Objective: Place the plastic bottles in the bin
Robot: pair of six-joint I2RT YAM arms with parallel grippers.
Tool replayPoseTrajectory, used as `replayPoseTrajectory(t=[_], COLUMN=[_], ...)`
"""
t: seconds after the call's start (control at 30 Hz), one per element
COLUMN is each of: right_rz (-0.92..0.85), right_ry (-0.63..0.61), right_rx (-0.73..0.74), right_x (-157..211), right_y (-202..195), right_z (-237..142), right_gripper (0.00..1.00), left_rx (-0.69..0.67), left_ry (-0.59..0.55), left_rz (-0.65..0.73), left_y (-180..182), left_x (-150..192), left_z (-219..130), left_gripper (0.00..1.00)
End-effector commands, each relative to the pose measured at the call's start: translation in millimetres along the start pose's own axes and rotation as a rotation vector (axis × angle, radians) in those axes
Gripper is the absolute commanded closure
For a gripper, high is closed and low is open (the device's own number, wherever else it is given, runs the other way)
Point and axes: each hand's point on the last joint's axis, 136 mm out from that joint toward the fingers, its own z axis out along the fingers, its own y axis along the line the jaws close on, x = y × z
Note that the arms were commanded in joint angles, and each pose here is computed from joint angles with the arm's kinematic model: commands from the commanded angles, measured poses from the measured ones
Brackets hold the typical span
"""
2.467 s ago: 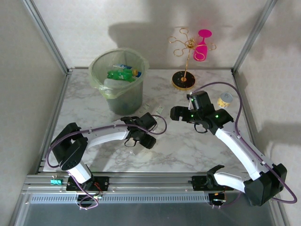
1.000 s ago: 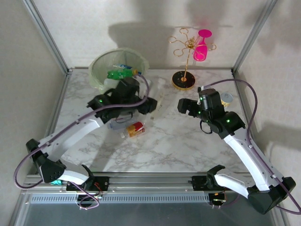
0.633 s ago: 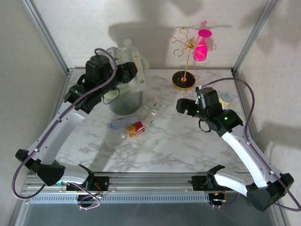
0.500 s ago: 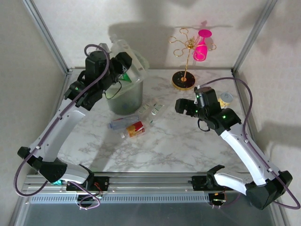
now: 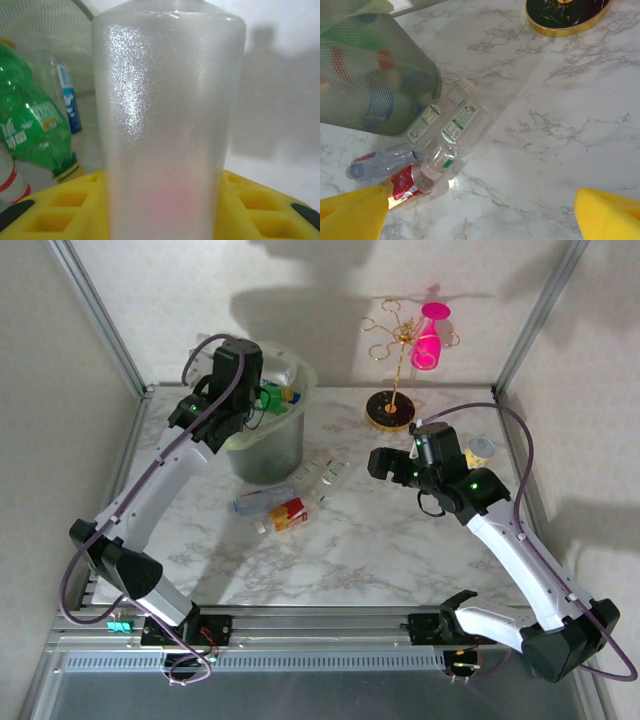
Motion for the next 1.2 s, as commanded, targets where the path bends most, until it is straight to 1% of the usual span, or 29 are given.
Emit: replayPoseTrajectory(t=[0.0, 0.07, 0.2, 0.37, 0.47, 0.53, 0.6, 0.63, 0.73, 0.77, 0.87, 0.93, 1.0, 1.03, 1.13, 1.17], right_rz=[0.015, 0.010, 0.003, 0.002, 0.000, 0.001, -0.002, -0.002, -0.005, -0.004, -0.007, -0.010, -0.014, -0.014, -0.014, -0.014], right_ry=[-0.016, -0.015, -0.015, -0.017, -0.015, -0.012, -0.005, -0.004, 0.010, 0.010, 0.008, 0.003, 0.001, 0.000, -0.007, -0.005], right_rx=[-0.023, -0.021, -0.018, -0.013, -0.016, -0.018, -0.019, -0.020, -0.018, -0.020, -0.022, -0.021, -0.021, -0.020, -0.024, -0.026], right_x=[-2, -2, 0, 1, 2, 2, 4, 4, 7, 7, 5, 4, 2, 2, 0, 0], right_y=[3, 2, 0, -1, -1, 0, 0, 0, -1, 0, 1, 1, 2, 2, 3, 4], right_z=[0, 0, 0, 0, 0, 1, 2, 3, 7, 7, 7, 5, 5, 5, 4, 5], right_gripper=[0.04, 0.04, 0.04, 0.04, 0.04, 0.04, 0.04, 0.04, 0.04, 0.04, 0.04, 0.04, 0.04, 0.04, 0.04, 0.04], left_rx=[0.001, -0.006, -0.025, -0.077, -0.128, -0.166, -0.173, -0.173, -0.188, -0.186, -0.169, -0.163, -0.161, -0.159, -0.145, -0.136], left_ry=[-0.137, -0.176, -0.208, -0.203, -0.225, -0.209, -0.198, -0.198, -0.168, -0.133, -0.071, -0.045, -0.033, -0.028, -0.029, -0.033], left_rz=[-0.084, -0.068, -0.036, 0.016, 0.044, 0.028, 0.016, 0.012, 0.011, 0.007, 0.007, 0.007, 0.006, 0.005, 0.000, -0.003], left_y=[-3, 1, 8, 26, 45, 61, 68, 70, 76, 77, 79, 78, 76, 74, 64, 59], left_x=[-18, -19, -15, -3, -5, -4, -4, -4, 1, 6, 14, 16, 15, 14, 7, 3], left_z=[11, 19, 36, 53, 62, 71, 77, 79, 88, 93, 97, 96, 92, 89, 79, 74], left_gripper=[0.87, 0.87, 0.88, 0.88, 0.88, 0.88, 0.87, 0.84, 0.64, 0.59, 0.47, 0.37, 0.32, 0.27, 0.20, 0.12])
